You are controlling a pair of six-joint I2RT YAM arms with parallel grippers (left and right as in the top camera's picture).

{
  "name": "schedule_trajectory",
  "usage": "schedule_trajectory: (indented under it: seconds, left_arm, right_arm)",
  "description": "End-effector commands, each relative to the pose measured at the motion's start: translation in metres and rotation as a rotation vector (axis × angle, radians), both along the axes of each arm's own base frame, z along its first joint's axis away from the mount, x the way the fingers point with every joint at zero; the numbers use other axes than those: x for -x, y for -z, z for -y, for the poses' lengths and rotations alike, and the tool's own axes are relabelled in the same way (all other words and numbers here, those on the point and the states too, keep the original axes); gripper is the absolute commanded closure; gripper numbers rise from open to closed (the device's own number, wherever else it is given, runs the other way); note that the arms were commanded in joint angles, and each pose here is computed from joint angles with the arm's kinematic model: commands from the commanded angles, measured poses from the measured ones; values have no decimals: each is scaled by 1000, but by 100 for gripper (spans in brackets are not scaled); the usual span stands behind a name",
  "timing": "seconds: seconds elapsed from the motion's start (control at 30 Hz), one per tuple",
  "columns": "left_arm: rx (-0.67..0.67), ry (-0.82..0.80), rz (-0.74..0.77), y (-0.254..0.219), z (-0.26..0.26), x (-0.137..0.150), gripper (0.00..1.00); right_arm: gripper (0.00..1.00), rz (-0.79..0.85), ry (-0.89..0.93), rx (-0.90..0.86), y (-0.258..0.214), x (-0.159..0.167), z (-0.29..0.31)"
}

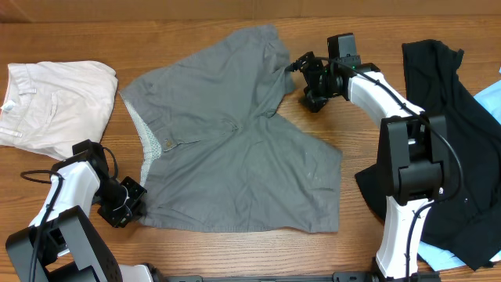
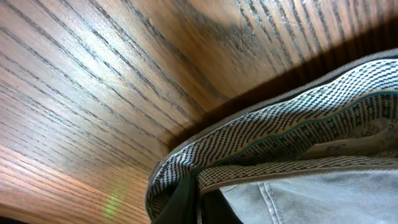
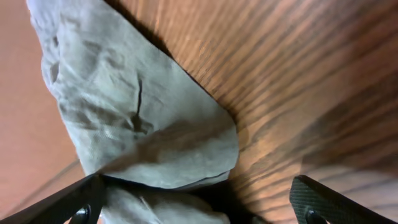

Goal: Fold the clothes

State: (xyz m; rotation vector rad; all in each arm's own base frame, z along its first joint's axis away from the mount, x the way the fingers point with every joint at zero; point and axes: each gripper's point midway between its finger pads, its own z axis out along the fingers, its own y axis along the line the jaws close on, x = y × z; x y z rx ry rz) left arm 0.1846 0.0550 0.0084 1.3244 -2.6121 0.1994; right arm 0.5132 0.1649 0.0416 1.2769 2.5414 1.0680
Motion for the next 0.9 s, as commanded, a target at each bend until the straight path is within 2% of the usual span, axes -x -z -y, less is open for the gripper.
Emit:
schedule_trajectory:
  seconds: [0.0, 0.2, 0.6, 0.73, 0.8, 0.87]
  left_arm:
    - [-21, 8, 12, -2, -3, -1, 92]
    - [-23, 8, 12, -2, -3, -1, 92]
    - [-22, 15, 13, -2, -3, -1, 92]
    - [-21, 15, 13, -2, -3, -1, 92]
    - [-21, 15, 13, -2, -3, -1, 92]
    - [-21, 15, 12, -2, -3, 0, 92]
  right_arm:
    - [1, -89, 106, -74, 4, 0, 1]
    - [1, -96, 163, -123, -2, -8, -1]
    - [2, -200, 238, -222, 19, 7, -7]
    - [9, -208, 252, -211, 29, 11, -4]
    - [22, -203, 260, -199, 30, 10, -2]
    - [40, -199, 265, -193, 31, 9, -1]
